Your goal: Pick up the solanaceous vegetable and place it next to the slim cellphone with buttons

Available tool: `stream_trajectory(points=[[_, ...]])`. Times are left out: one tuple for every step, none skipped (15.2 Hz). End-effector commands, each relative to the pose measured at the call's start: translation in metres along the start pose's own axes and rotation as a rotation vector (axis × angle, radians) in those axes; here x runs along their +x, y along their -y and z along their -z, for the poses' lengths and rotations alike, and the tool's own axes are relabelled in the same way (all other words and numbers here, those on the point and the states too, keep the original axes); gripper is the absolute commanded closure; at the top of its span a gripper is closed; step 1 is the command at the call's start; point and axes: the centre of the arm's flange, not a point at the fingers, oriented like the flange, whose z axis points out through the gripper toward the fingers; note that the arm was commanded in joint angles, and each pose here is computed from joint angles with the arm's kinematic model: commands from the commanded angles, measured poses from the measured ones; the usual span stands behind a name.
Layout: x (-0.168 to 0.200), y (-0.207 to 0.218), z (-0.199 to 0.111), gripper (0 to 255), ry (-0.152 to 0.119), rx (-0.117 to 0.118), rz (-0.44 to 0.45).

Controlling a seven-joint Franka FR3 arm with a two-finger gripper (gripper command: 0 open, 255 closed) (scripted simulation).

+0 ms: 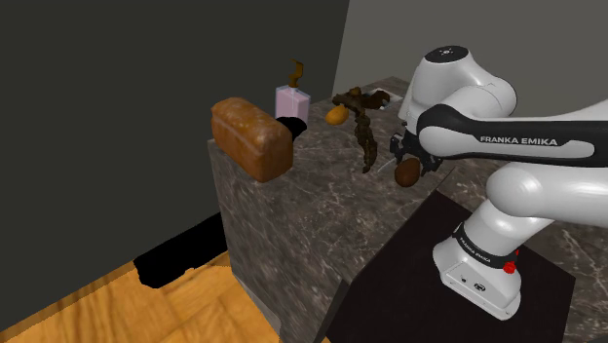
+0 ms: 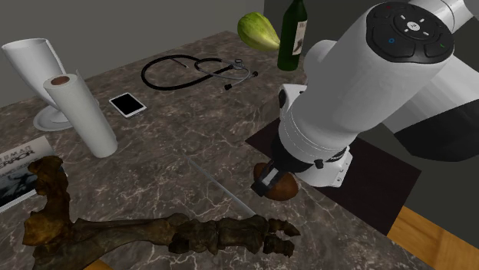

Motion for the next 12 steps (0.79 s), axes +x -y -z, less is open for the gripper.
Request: stream_trajectory(points=[[0.000, 0.000, 0.000, 255, 0.000, 0.000, 0.000], [0.000, 0.000, 0.000, 255, 0.000, 0.000, 0.000], [0.000, 0.000, 0.000, 255, 0.000, 0.000, 0.000], [0.000, 0.000, 0.000, 255, 0.000, 0.000, 0.000], [0.000, 0.000, 0.000, 255, 0.000, 0.000, 0.000], [0.000, 0.000, 0.000, 255, 0.000, 0.000, 0.000], [0.000, 0.000, 0.000, 255, 0.000, 0.000, 0.000], [0.000, 0.000, 0.000, 255, 0.000, 0.000, 0.000], [0.002, 0.000, 0.005, 255, 0.000, 0.000, 0.000], [0.003, -0.001, 0.010, 255, 0.000, 0.000, 0.000], [0.005, -0.001, 0.015, 255, 0.000, 0.000, 0.000], [0.007, -0.001, 0.020, 255, 0.000, 0.000, 0.000]])
